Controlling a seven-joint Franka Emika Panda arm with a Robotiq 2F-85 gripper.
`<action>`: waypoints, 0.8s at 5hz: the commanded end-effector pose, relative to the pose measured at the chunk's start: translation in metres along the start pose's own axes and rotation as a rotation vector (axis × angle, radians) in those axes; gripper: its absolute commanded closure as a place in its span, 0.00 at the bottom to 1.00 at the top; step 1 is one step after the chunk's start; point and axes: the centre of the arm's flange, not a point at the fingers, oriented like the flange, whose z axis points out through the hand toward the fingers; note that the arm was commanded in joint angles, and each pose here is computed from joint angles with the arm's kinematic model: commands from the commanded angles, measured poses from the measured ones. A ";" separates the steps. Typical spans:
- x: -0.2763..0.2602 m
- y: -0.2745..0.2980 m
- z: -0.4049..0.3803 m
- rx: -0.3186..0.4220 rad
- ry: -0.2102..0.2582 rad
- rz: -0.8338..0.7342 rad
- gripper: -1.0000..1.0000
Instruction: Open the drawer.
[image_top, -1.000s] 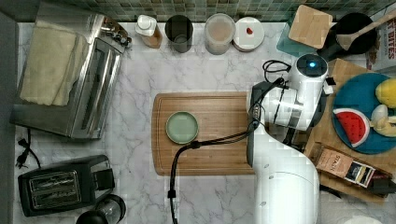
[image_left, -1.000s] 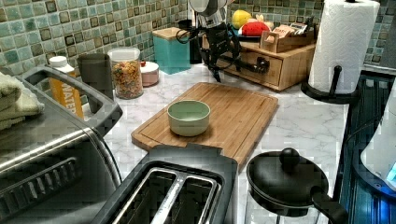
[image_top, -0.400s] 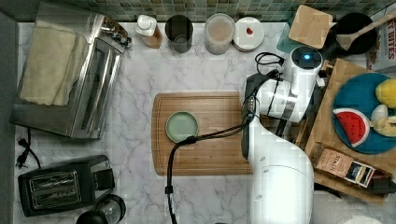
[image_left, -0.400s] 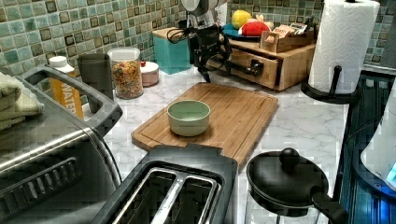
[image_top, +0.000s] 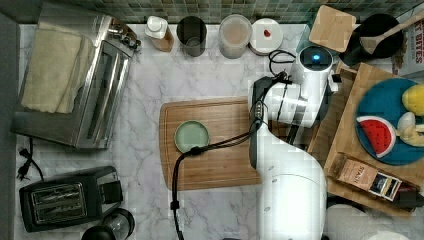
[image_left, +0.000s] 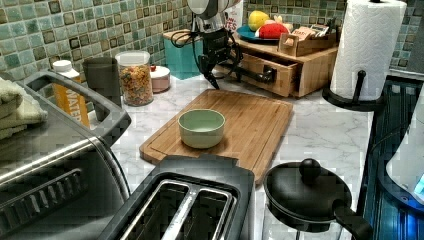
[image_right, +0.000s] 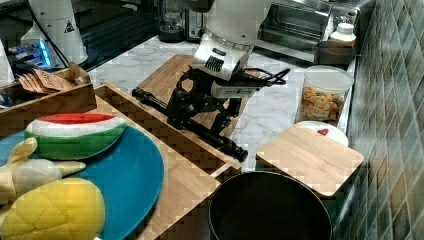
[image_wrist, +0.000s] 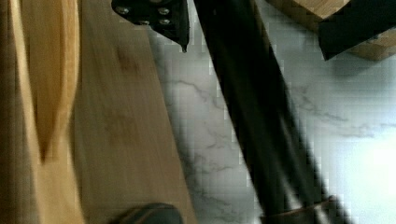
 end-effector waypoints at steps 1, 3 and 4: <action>-0.087 -0.244 -0.139 0.242 0.169 -0.196 0.00; -0.101 -0.272 -0.164 0.323 0.178 -0.092 0.00; -0.106 -0.286 -0.176 0.340 0.180 -0.025 0.00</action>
